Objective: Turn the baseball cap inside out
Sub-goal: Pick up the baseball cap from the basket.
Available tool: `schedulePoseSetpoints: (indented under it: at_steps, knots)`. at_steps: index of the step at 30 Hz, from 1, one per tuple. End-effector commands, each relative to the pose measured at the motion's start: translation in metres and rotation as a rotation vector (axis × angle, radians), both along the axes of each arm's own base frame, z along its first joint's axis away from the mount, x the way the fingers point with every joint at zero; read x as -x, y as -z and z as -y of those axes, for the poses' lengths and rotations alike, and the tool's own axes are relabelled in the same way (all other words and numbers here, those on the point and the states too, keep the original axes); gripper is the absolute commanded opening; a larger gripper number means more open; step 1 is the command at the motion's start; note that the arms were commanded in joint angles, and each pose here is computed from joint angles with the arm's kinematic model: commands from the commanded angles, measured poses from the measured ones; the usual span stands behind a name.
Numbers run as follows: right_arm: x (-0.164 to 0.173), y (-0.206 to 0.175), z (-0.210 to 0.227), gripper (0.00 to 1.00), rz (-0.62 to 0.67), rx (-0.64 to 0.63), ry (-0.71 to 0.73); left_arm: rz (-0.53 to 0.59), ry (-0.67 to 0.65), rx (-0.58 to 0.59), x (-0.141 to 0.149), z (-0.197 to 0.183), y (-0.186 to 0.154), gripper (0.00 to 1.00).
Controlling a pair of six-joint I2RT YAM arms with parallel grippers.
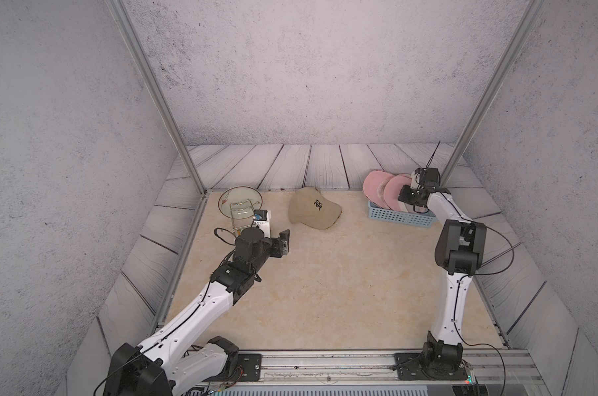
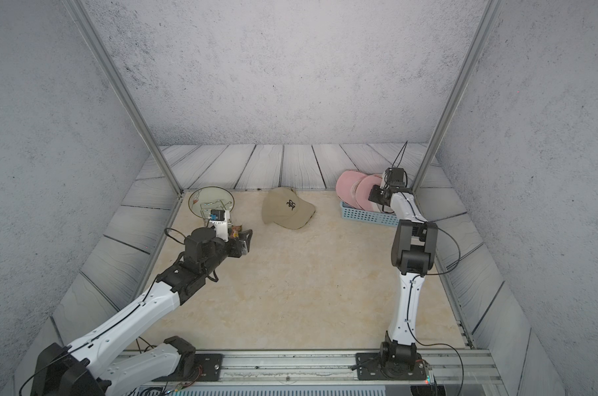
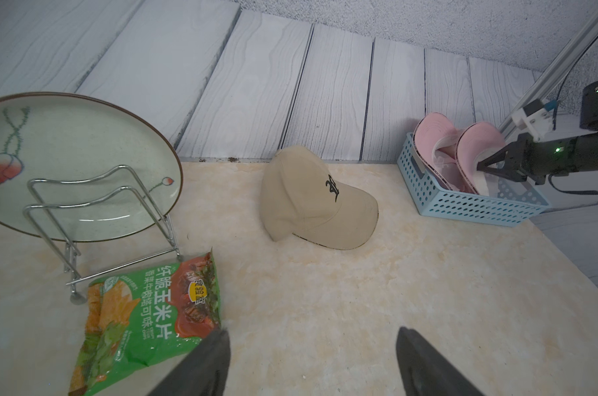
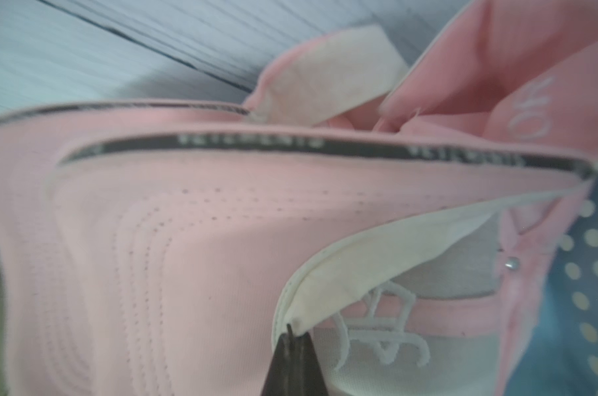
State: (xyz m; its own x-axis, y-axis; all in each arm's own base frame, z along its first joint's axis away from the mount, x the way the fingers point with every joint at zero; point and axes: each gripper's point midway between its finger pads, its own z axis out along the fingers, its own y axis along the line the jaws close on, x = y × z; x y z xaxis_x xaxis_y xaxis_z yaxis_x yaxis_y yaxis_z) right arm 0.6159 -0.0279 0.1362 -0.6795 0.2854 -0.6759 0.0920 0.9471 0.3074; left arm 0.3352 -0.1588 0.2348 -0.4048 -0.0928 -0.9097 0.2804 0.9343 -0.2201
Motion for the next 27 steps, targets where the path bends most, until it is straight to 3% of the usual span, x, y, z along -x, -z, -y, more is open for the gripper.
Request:
schedulePoseSetpoints:
  at_steps: [1,10,17,21,27]
  knots:
    - [0.005,-0.099,0.001,0.00,0.209,0.019,0.011,0.041,0.036,0.007,-0.004,0.006,-0.014,0.82]
    - [0.043,-0.150,-0.016,0.00,0.280,0.013,-0.050,0.167,0.164,0.003,-0.003,0.026,-0.040,0.82]
    - [0.083,-0.195,-0.041,0.00,0.349,0.000,-0.149,0.318,0.302,-0.015,-0.004,0.051,-0.073,0.76]
    - [0.112,-0.206,-0.066,0.00,0.343,-0.043,-0.252,0.414,0.452,-0.089,0.000,0.074,-0.088,0.75]
    - [0.159,-0.205,-0.110,0.00,0.277,-0.116,-0.426,0.674,0.692,-0.310,0.013,0.107,-0.110,0.76]
